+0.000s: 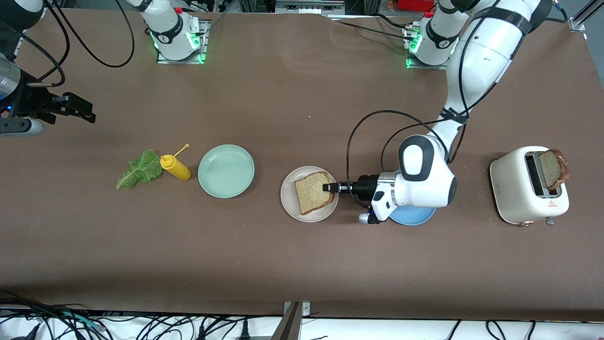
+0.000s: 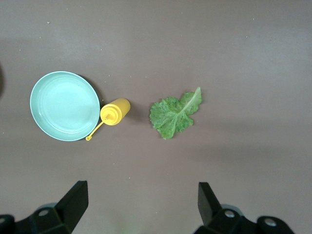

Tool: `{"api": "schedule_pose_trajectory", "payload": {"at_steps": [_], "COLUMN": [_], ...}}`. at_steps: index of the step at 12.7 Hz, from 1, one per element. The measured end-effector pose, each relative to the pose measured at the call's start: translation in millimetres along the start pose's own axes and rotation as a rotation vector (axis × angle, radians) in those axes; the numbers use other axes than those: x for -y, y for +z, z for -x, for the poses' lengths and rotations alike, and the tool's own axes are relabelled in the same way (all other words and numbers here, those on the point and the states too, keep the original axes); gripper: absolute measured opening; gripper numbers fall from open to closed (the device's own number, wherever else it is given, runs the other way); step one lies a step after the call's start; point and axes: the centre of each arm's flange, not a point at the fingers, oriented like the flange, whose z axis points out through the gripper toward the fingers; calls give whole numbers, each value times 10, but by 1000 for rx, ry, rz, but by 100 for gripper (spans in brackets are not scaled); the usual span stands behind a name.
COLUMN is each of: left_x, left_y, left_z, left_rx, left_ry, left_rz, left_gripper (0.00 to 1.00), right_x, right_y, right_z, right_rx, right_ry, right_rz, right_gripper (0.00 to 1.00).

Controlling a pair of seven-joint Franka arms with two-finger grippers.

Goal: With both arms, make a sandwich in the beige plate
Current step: 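Carry the bread slice with the left gripper onto the beige plate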

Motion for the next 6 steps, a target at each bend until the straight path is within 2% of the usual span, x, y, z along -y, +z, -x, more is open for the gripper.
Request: {"api": "schedule_pose_trajectory", "payload": {"at_steps": [3,6], "left_x": [211,211], "left_y": [242,230], "left_z": [10,-1], "left_rx": [23,20], "left_ry": [42,50], "left_rz": [25,26], "left_gripper": [8,8], "right_x": [-1,-1], "right_y": [1,1], "right_z": [0,0], "right_rx": [0,0], "right_ry": [0,0], "right_rz": [0,0], "right_gripper": [100,100]}}
